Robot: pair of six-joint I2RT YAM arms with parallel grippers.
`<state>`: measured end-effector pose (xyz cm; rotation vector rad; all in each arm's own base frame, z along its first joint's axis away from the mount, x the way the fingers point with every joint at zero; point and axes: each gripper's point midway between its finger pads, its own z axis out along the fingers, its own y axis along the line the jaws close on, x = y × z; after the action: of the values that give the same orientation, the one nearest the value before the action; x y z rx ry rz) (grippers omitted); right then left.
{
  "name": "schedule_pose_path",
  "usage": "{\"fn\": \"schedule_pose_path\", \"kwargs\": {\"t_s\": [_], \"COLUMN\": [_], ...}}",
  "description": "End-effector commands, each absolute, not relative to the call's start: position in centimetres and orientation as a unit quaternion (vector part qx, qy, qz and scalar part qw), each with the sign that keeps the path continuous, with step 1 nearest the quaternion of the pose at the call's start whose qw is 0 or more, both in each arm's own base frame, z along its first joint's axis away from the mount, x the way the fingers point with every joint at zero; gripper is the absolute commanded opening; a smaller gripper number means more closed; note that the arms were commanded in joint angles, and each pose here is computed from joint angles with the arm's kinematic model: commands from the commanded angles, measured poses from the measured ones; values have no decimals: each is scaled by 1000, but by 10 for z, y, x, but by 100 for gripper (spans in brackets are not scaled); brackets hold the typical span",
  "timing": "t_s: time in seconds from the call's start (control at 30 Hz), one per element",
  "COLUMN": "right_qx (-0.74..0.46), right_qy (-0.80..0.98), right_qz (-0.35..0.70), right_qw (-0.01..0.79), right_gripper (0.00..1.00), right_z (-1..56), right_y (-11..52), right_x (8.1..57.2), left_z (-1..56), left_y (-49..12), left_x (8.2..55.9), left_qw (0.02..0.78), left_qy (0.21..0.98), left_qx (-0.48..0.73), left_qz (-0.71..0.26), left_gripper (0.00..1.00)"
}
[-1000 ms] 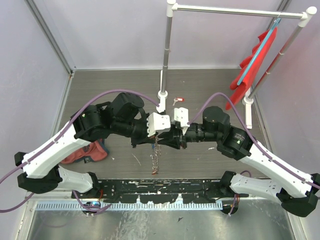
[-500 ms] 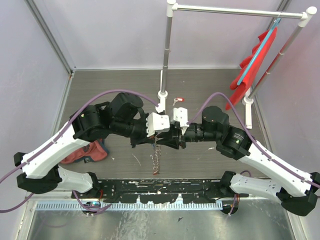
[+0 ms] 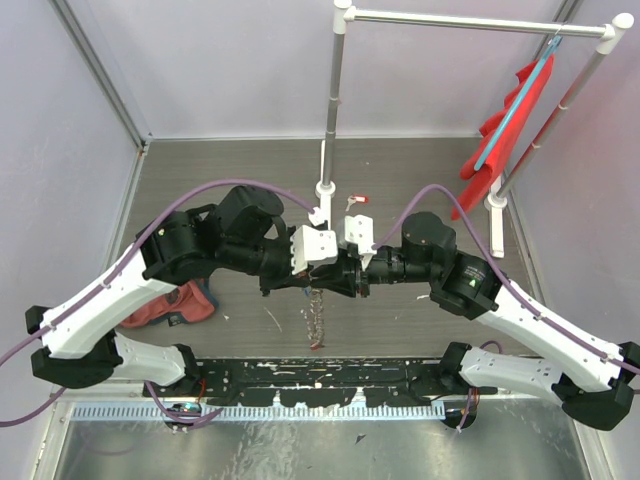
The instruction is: Put the keys on the keyring
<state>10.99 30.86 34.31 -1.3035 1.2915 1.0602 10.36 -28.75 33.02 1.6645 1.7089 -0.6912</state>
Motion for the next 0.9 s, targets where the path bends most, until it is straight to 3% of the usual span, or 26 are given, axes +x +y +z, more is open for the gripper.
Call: {"fn": "schedule_pose_path", "kwargs": {"t_s": [0.0,0.5,0.67,0.87], "right_qx": [-537,-534,-530,-512], "right_qy": [526,510,504,489], "right_qz": [433,438,440,438], "right_qw": [498,513,522,554], "right_gripper": [25,2,1,1], "right_z": [351,366,373,396], "right_y": [313,311,308,297], "right_x": [112,109,108,106], "left_z": [356,364,364,384], "left_y": [-301,-298,-298,-294], "left_x": [99,96,95,100], "left_qw": [369,385,387,448], "left_qy": [613,604,601,592], "left_qx": [632,627,627,586], "left_qz": [-296,-307,-311,-324], "left_gripper": [0,0,0,28]}}
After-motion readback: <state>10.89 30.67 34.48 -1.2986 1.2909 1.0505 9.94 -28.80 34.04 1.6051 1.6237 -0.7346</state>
